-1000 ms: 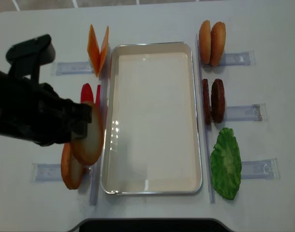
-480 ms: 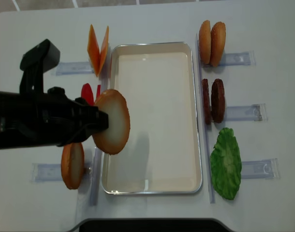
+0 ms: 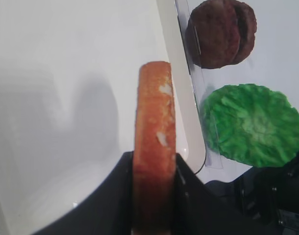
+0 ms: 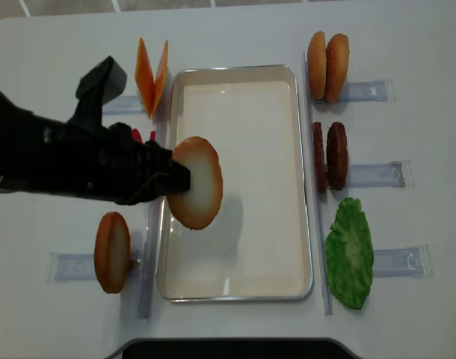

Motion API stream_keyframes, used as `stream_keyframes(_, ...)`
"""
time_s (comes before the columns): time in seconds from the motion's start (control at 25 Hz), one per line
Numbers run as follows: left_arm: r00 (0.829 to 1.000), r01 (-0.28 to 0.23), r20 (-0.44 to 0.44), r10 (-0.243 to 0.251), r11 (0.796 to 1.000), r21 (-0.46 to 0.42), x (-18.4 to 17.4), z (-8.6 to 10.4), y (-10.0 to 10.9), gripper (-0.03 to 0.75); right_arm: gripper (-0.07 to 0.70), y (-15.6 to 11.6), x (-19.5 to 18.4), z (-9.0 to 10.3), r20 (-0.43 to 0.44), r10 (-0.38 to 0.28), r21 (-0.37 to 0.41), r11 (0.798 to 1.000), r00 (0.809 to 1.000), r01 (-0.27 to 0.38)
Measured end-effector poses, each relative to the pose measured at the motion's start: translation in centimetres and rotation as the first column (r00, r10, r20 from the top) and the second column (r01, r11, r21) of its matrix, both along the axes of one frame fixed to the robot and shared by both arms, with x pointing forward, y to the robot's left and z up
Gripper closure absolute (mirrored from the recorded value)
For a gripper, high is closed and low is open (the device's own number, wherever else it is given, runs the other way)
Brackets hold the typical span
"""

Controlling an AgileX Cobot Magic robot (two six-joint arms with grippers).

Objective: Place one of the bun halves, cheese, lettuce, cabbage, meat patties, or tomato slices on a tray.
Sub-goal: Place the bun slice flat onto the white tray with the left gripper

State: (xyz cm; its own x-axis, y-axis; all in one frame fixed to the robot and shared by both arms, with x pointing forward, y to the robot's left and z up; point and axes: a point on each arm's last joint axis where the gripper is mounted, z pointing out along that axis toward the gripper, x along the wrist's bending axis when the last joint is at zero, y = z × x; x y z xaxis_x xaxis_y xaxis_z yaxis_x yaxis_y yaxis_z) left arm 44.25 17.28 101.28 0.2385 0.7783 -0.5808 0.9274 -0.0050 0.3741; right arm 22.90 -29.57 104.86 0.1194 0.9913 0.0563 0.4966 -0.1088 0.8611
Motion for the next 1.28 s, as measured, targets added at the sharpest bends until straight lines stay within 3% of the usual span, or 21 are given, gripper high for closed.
stream_keyframes(0.4,0.993,0.099,-0.055,-0.101,0.995,-0.032,2.3,-4.7,-1.8,0.574,0.162,0.0,0.0,0.0,0.0,0.0,0.0,1.0,1.0,0.0)
stream_keyframes(0.52,0.992,0.104,-0.065,-0.106,0.994,-0.041,2.9,-5.9,-2.1,0.574,0.162,0.0,0.0,0.0,0.0,0.0,0.0,1.0,1.0,0.0)
stream_keyframes(0.68,0.993,0.072,-0.093,-0.075,0.997,-0.042,3.5,-7.2,-2.3,0.574,0.162,0.0,0.0,0.0,0.0,0.0,0.0,1.0,1.0,0.0)
stream_keyframes(1.28,0.995,0.071,-0.059,-0.077,0.993,-0.099,4.5,-8.4,-2.9,0.574,0.162,0.0,0.0,0.0,0.0,0.0,0.0,1.0,1.0,0.0)
